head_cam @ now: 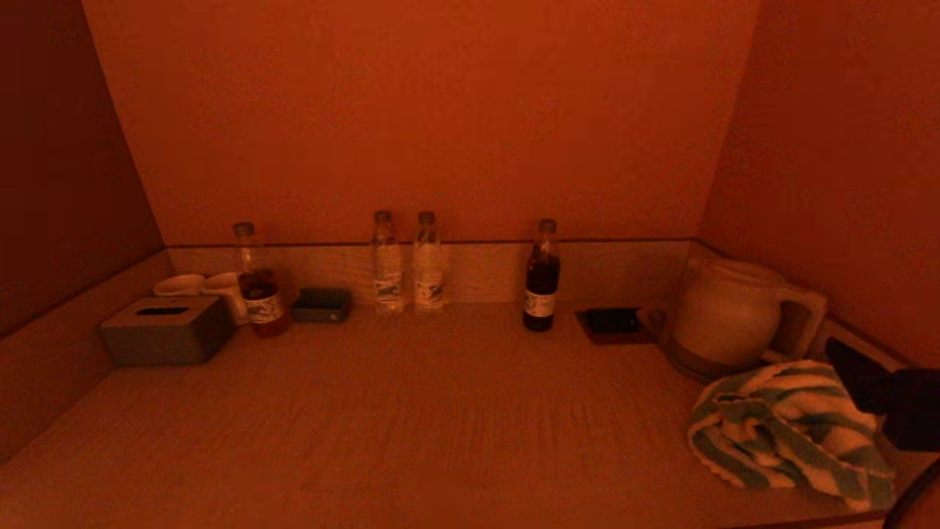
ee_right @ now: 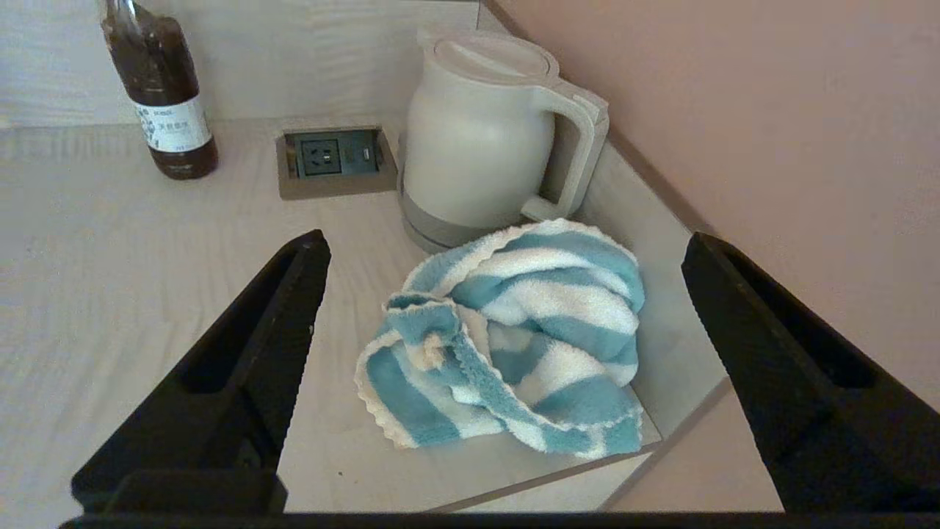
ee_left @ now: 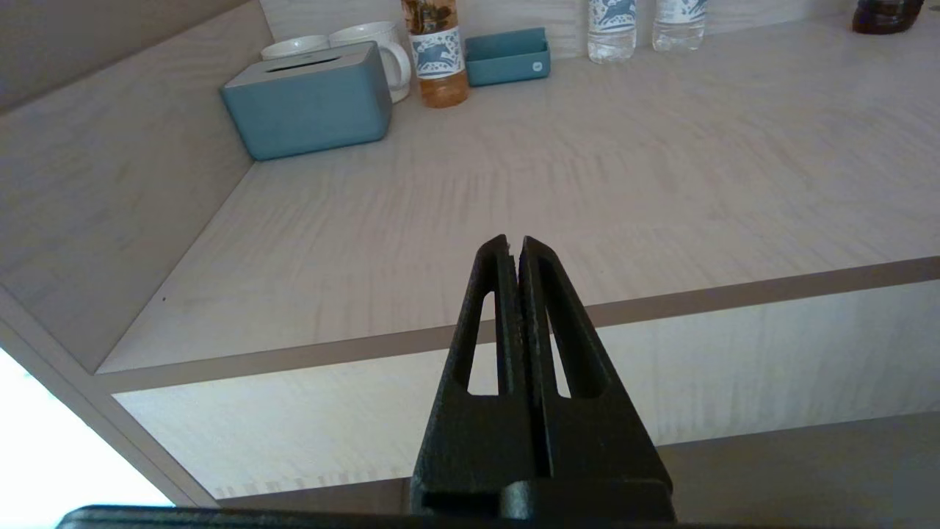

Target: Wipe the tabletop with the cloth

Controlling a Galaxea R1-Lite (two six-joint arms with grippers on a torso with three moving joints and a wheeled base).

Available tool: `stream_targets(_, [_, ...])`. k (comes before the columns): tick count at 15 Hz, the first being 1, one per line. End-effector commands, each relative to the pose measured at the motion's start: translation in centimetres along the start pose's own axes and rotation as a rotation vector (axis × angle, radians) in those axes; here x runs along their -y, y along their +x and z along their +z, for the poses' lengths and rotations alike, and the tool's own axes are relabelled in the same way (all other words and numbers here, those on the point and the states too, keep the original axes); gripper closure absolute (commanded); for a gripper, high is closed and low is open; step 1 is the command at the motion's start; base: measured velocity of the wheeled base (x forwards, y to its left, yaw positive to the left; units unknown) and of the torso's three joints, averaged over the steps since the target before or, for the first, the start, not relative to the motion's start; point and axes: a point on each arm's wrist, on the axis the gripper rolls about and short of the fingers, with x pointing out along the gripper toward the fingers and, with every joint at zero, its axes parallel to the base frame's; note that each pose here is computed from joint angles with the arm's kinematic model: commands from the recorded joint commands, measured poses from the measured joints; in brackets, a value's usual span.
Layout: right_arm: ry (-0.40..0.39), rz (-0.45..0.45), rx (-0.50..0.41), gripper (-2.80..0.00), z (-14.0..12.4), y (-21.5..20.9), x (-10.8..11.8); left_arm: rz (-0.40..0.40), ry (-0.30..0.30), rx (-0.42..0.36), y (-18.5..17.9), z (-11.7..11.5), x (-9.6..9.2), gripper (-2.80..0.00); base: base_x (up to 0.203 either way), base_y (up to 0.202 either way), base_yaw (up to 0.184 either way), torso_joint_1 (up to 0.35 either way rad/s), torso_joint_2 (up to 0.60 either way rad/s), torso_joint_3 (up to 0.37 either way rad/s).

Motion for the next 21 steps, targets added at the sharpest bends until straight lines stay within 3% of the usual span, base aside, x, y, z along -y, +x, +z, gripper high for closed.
stream_targets(1, [-0.004, 0.004, 0.004, 0.00, -0.4, -1.0, 0.4, 0.000, 0.001, 0.000, 0.0, 0.0, 0.0, 0.00, 0.000, 0.000, 0.000, 0.000, 0.00, 0.000])
stream_targets(5, [-0.012, 0.012, 0.015, 0.00, -1.3, -3.0, 1.3, 0.000, 0.001, 0.000, 0.0, 0.0, 0.0, 0.00, 0.000, 0.000, 0.000, 0.000, 0.00, 0.000])
stream_targets(9, [-0.007, 0.000, 0.100, 0.00, -1.7, -5.9, 2.8, 0.001, 0.001, 0.000, 0.0, 0.0, 0.0, 0.00, 0.000, 0.000, 0.000, 0.000, 0.00, 0.000])
stream_targets(21, [-0.011, -0.037, 0.087, 0.00, -5.7, -10.6, 4.9, 0.000, 0.001, 0.000, 0.0, 0.0, 0.0, 0.00, 0.000, 0.000, 0.000, 0.000, 0.00, 0.000])
